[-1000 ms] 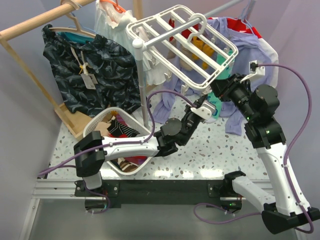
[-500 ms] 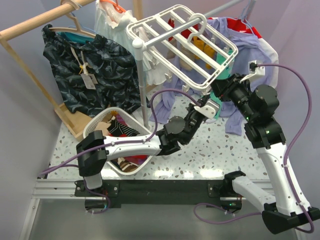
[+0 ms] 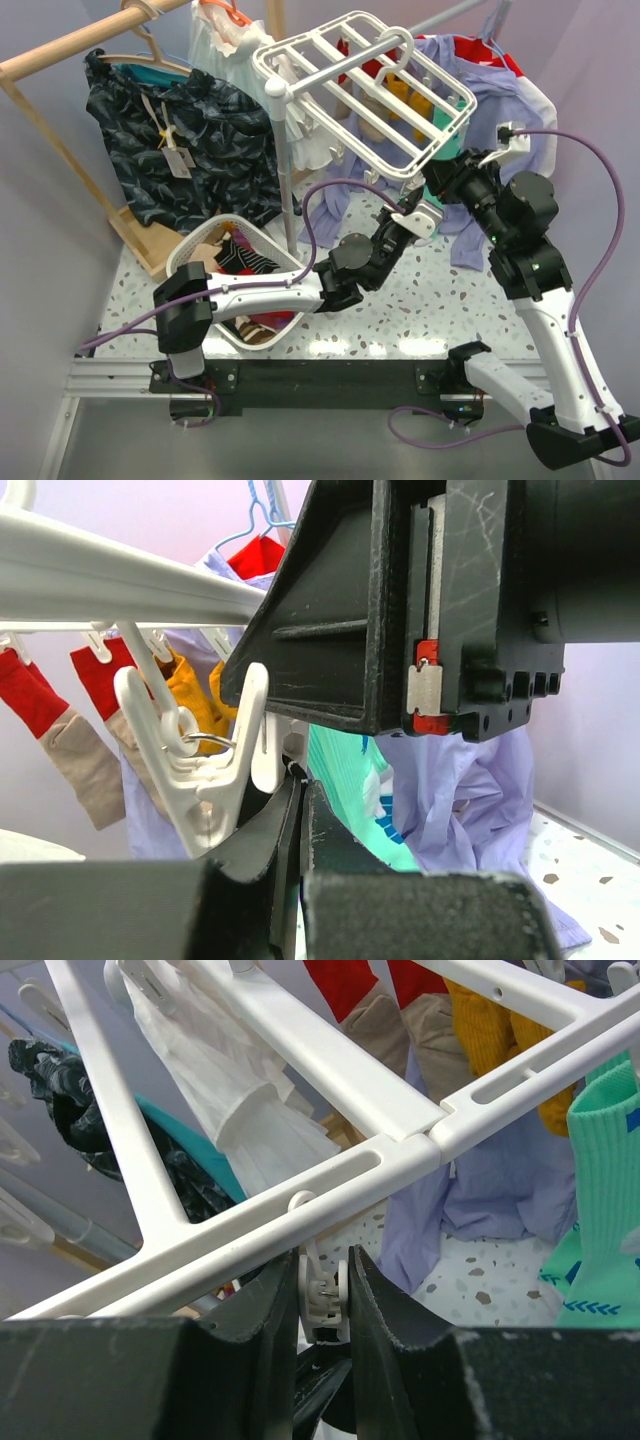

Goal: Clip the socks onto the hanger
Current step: Clamp the sock onto the hanger.

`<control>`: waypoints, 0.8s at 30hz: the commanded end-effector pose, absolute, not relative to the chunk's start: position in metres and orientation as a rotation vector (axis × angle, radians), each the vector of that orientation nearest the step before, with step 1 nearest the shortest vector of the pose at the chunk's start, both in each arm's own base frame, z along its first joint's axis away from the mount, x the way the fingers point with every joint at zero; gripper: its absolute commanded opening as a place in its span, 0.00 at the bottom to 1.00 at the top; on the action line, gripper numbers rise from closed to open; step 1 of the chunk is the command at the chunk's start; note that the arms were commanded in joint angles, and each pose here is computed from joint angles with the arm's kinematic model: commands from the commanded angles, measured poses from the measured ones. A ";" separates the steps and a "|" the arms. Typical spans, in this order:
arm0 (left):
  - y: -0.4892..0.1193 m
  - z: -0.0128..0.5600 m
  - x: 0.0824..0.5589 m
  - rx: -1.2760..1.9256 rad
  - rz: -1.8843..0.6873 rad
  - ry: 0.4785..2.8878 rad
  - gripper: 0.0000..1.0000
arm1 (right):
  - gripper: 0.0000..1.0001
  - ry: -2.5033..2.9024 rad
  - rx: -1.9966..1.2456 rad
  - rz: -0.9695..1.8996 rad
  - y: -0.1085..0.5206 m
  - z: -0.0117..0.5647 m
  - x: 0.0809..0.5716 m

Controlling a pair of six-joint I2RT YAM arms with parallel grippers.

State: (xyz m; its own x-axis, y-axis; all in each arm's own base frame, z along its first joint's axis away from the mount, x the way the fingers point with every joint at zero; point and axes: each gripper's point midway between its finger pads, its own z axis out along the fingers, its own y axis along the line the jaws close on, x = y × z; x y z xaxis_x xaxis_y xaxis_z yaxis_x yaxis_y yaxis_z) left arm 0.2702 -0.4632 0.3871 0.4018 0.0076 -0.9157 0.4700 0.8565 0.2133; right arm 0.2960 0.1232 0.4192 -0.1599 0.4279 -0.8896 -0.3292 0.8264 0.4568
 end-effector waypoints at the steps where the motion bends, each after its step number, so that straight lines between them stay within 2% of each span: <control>1: -0.456 0.418 0.270 0.393 -0.327 1.089 0.00 | 0.03 1.616 0.081 0.610 0.116 0.413 0.294; 6: -0.456 0.417 0.270 0.394 -0.327 1.091 0.00 | 0.03 1.624 0.082 0.609 0.117 0.409 0.294; 10: -0.456 0.419 0.269 0.391 -0.331 1.088 0.00 | 0.10 1.627 0.073 0.619 0.119 0.408 0.293; 16: -0.454 0.424 0.269 0.379 -0.337 1.083 0.00 | 0.12 1.631 0.069 0.623 0.121 0.407 0.293; 19: -0.455 0.424 0.269 0.379 -0.339 1.083 0.00 | 0.20 1.628 0.069 0.626 0.121 0.408 0.293; 24: -0.453 0.426 0.269 0.371 -0.343 1.083 0.00 | 0.21 1.633 0.068 0.627 0.121 0.406 0.293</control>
State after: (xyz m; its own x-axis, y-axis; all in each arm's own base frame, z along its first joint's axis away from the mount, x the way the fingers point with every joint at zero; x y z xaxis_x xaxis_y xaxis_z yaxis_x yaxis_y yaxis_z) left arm 0.2697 -0.4645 0.3898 0.4055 0.0068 -0.9141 0.4672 0.8580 0.2137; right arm 0.2959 0.1226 0.4169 -0.1573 0.4202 -0.8937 -0.3213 0.8339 0.4487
